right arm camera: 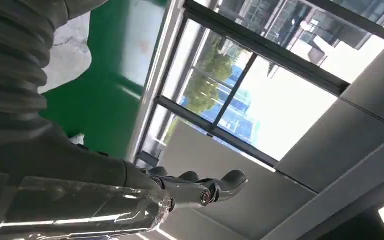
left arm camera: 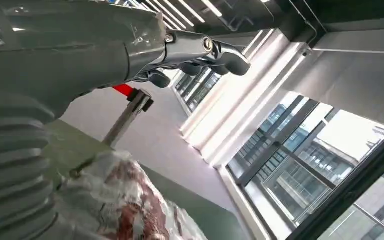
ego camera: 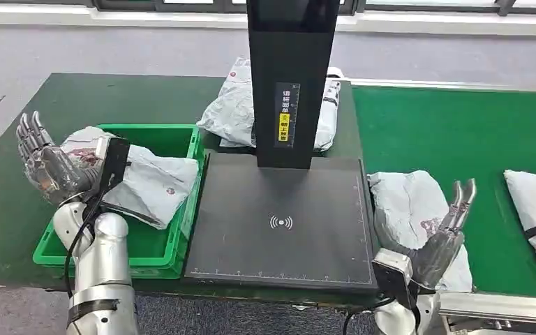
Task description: Moved the parcel from conveyor to table for the left to box.
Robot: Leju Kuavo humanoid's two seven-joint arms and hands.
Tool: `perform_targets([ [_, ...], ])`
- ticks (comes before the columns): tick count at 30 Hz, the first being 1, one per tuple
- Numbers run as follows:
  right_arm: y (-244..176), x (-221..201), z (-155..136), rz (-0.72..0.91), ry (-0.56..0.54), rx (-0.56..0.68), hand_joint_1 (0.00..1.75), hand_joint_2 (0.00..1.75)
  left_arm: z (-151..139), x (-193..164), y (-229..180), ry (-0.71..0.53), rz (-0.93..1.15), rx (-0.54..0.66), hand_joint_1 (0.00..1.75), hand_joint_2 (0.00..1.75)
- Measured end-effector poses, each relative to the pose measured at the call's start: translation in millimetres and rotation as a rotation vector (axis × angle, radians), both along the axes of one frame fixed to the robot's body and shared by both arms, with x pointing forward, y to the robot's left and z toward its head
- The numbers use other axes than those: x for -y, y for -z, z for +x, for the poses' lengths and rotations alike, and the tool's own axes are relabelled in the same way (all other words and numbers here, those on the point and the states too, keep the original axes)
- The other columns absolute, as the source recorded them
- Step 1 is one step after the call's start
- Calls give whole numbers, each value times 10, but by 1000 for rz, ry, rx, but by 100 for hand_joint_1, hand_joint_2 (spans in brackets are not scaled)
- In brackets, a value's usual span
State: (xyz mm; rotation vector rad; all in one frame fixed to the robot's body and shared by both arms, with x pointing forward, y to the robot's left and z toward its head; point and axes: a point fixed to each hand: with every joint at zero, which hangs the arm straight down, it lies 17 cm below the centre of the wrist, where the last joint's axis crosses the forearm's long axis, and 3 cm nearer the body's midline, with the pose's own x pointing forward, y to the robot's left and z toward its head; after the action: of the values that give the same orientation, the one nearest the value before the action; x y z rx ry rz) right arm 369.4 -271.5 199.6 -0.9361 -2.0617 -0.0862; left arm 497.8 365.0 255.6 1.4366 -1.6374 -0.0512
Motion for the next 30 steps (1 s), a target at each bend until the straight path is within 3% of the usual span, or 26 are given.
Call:
perform_targets([
  [22,80,-22,30,-13,-11,-27,0,175,5,-78,113,-22,-6,-34,0,175],
  [29,209,34,112,-26,10,-89,0,175,-174,-280,-149,-54,-16,60,0,175],
  [30,236,63,119,-28,20,-104,0,175,-128,-278,-110,-54,-30,26,0,175],
])
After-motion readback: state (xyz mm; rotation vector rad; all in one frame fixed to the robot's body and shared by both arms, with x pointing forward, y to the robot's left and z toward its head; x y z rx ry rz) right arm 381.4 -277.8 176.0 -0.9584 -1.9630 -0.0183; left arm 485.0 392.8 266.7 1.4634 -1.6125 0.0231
